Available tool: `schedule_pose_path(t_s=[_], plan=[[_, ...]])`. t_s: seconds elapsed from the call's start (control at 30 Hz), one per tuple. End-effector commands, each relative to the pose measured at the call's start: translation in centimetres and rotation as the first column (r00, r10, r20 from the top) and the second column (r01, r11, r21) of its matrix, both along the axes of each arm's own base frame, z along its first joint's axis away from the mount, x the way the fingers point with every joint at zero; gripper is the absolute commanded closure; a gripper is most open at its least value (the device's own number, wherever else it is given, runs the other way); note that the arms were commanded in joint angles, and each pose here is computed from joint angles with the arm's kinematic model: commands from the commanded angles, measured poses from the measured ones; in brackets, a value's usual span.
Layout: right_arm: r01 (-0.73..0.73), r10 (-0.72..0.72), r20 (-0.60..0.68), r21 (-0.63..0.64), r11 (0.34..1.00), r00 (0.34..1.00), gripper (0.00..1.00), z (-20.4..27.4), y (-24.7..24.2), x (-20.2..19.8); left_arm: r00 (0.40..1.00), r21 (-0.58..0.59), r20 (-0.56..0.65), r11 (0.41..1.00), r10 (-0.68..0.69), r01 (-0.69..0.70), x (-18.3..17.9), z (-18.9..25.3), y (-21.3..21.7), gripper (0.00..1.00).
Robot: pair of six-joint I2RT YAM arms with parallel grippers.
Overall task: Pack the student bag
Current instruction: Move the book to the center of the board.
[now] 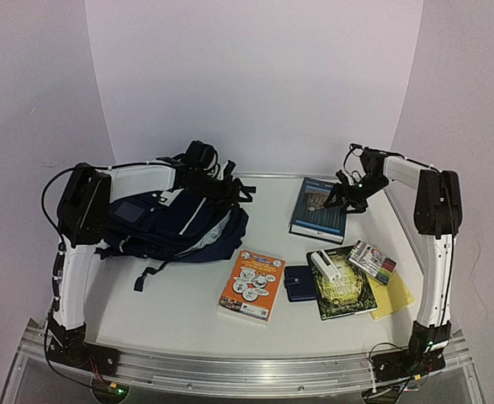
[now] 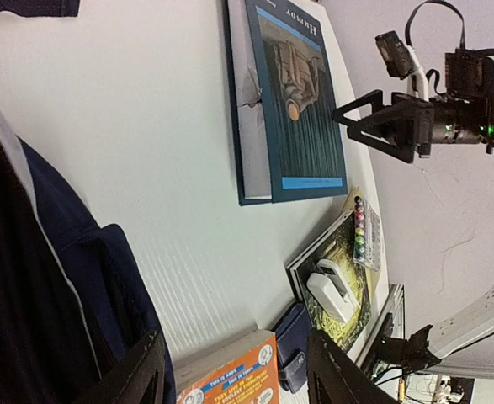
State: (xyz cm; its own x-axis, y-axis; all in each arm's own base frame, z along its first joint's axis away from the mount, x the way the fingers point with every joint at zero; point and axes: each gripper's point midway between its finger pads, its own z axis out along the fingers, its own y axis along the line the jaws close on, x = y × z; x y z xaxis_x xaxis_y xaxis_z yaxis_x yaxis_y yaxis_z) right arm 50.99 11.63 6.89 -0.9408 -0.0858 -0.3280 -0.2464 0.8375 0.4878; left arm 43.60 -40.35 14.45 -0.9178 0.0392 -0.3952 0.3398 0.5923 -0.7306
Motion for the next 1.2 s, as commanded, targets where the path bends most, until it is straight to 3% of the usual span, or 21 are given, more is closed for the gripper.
schedule_pose_path(t_s=[0.0,0.13,0.27,0.7,1.17], plan=[[0.065,-0.063,0.049,-0.042,0.997,0.997,0.15,3.1,-1.9,-0.5,0.998,-0.088,0.059,0.996,-0.007,0.012,2.1,2.4,-1.8,0.44],[0.194,-0.186,0.066,-0.153,0.969,0.98,0.15,1.5,-4.9,0.9,0.998,-0.096,0.07,0.995,-0.011,0.017,3.1,1.8,-2.8,0.44],[0.221,-0.222,0.015,-0.157,0.963,0.975,0.13,-1.1,-4.7,1.2,0.998,-0.084,0.057,0.996,-0.01,0.015,3.7,0.5,-3.2,0.44],[0.072,-0.075,-0.095,-0.038,0.997,0.993,0.2,-4.6,3.7,-0.7,0.999,-0.076,0.052,0.997,-0.008,0.012,3.5,-0.9,-3.1,0.43],[-0.034,0.025,-0.103,-0.08,0.996,0.994,0.21,-7.0,7.9,-2.6,1.0,-0.061,0.024,0.998,-0.017,0.018,5.1,-3.9,-4.7,0.43]])
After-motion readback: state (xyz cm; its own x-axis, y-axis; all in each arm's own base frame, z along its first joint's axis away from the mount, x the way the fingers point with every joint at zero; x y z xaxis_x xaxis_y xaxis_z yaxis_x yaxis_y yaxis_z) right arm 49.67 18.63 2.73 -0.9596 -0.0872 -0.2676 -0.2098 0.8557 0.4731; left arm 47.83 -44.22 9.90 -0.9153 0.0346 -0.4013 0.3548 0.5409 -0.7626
